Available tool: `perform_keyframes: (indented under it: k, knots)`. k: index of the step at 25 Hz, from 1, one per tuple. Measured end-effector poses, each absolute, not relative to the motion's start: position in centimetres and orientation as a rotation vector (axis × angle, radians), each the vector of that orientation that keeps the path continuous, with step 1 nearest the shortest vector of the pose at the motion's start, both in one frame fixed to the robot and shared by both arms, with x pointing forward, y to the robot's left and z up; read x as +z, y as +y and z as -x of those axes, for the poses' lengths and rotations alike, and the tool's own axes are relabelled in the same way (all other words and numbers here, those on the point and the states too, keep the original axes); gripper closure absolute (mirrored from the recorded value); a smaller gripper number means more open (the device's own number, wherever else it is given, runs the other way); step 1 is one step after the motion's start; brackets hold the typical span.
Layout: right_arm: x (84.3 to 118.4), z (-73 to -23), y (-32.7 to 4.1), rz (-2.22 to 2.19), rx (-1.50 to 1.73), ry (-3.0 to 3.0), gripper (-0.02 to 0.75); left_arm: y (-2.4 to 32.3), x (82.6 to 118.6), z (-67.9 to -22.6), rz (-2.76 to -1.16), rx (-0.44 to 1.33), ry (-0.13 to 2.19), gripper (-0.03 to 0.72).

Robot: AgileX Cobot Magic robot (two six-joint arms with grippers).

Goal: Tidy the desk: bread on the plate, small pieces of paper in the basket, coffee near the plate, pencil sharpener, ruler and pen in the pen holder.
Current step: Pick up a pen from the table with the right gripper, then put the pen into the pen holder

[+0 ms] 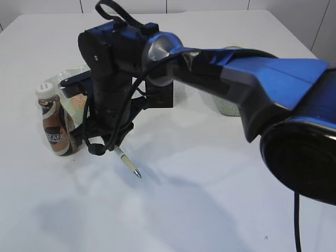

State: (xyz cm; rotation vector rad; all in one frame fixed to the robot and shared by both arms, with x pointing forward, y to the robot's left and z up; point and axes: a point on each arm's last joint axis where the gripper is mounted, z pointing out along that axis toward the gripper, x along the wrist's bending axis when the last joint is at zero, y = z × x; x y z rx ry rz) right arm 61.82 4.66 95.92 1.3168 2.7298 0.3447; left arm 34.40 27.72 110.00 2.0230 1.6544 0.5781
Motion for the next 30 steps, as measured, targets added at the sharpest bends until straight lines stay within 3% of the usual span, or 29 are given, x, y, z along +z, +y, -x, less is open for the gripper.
perform_keyframes:
  k: [8,10,12,14,15,19,30]
  knots:
    - [101.7,-61.4,3.5,-1.253,0.443,2.635,0.626,27.7,110.1,-34.6,-2.005,0.592,1.637,0.361]
    - [101.7,-61.4,3.5,-1.253,0.443,2.635,0.626,27.7,110.1,-34.6,-2.004,0.593,1.637,0.361]
    - [106.4,-60.5,2.4,-1.230,0.540,2.565,0.626,27.6,110.1,-34.6,-2.004,0.591,1.637,0.361]
    - [106.4,-60.5,2.4,-1.230,0.540,2.565,0.626,27.6,110.1,-34.6,-2.004,0.591,1.637,0.361]
    - [109.0,-60.1,1.6,-1.211,0.597,2.495,0.626,27.6,110.1,-34.6,-2.004,0.591,1.637,0.361]
    - [111.9,-59.9,0.7,-1.181,0.674,2.385,0.626,27.6,110.2,-34.6,-2.002,0.591,1.635,0.361]
    - [114.6,-60.6,0.8,-1.053,0.875,2.206,0.626,27.6,110.2,-34.6,-2.000,0.591,1.634,0.361]
